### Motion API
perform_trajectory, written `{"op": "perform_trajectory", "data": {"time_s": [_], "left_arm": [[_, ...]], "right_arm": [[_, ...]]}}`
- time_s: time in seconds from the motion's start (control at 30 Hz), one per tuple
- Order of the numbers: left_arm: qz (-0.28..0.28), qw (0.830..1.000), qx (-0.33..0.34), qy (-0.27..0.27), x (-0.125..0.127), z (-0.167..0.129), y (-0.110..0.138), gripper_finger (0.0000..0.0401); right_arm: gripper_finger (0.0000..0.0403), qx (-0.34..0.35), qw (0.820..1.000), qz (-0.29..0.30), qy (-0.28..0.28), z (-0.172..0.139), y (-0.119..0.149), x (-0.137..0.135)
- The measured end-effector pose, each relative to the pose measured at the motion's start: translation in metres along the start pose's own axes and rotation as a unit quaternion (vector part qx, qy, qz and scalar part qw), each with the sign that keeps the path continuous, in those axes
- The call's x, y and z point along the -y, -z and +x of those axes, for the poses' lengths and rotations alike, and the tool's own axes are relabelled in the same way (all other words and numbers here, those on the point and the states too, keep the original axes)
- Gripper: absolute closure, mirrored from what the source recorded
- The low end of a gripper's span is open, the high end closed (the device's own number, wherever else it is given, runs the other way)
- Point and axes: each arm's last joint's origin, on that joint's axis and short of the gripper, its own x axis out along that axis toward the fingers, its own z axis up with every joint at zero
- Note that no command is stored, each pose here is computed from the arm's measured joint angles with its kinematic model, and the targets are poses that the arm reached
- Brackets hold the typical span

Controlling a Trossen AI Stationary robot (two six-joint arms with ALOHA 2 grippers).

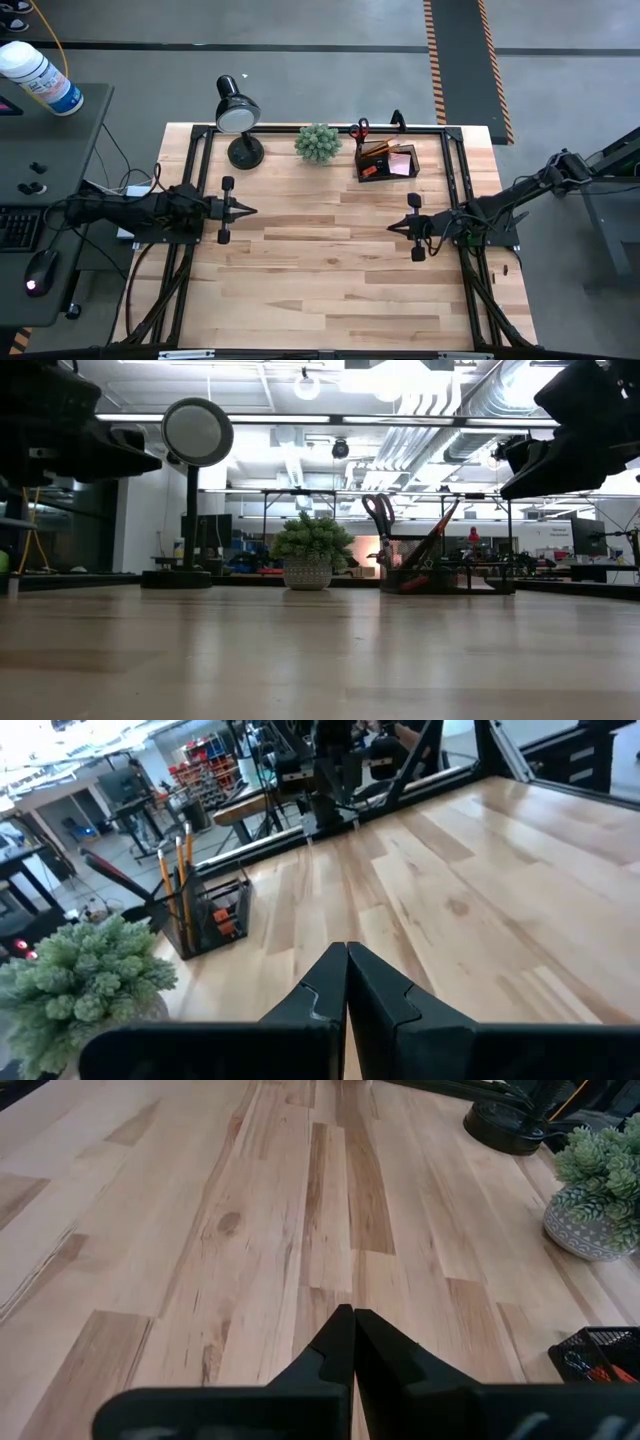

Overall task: Pick and place office supplies into organizer
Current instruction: Return To Home Position

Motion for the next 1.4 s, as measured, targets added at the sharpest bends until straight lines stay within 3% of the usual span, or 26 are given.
{"op": "perform_trajectory", "data": {"time_s": [0.3, 0.77, 0.97, 1.03, 1.2, 1.4], "left_arm": [[0.014, 1.000, -0.001, -0.010, -0.001, 0.000, 0.000, 0.0401], [0.015, 1.000, 0.001, 0.000, 0.000, 0.000, 0.000, 0.0401], [0.018, 1.000, 0.001, 0.000, 0.000, 0.000, 0.000, 0.0401], [0.018, 1.000, 0.001, 0.000, 0.000, 0.000, 0.000, 0.0401], [0.018, 1.000, 0.001, 0.000, 0.000, 0.000, 0.000, 0.0401], [0.018, 1.000, 0.001, 0.000, 0.000, 0.000, 0.000, 0.0400]], "right_arm": [[0.0402, 0.017, 1.000, 0.005, -0.002, 0.003, 0.022, -0.001], [0.0403, 0.072, 0.996, -0.048, 0.001, -0.005, 0.012, 0.002], [0.0403, 0.101, 0.994, -0.029, 0.008, -0.022, 0.009, 0.014], [0.0403, 0.130, 0.991, -0.013, -0.007, -0.028, 0.006, 0.018], [0.0403, 0.206, 0.973, -0.012, -0.103, -0.038, -0.004, 0.024], [0.0403, 0.207, 0.975, -0.008, -0.074, -0.036, -0.004, 0.037]]}}
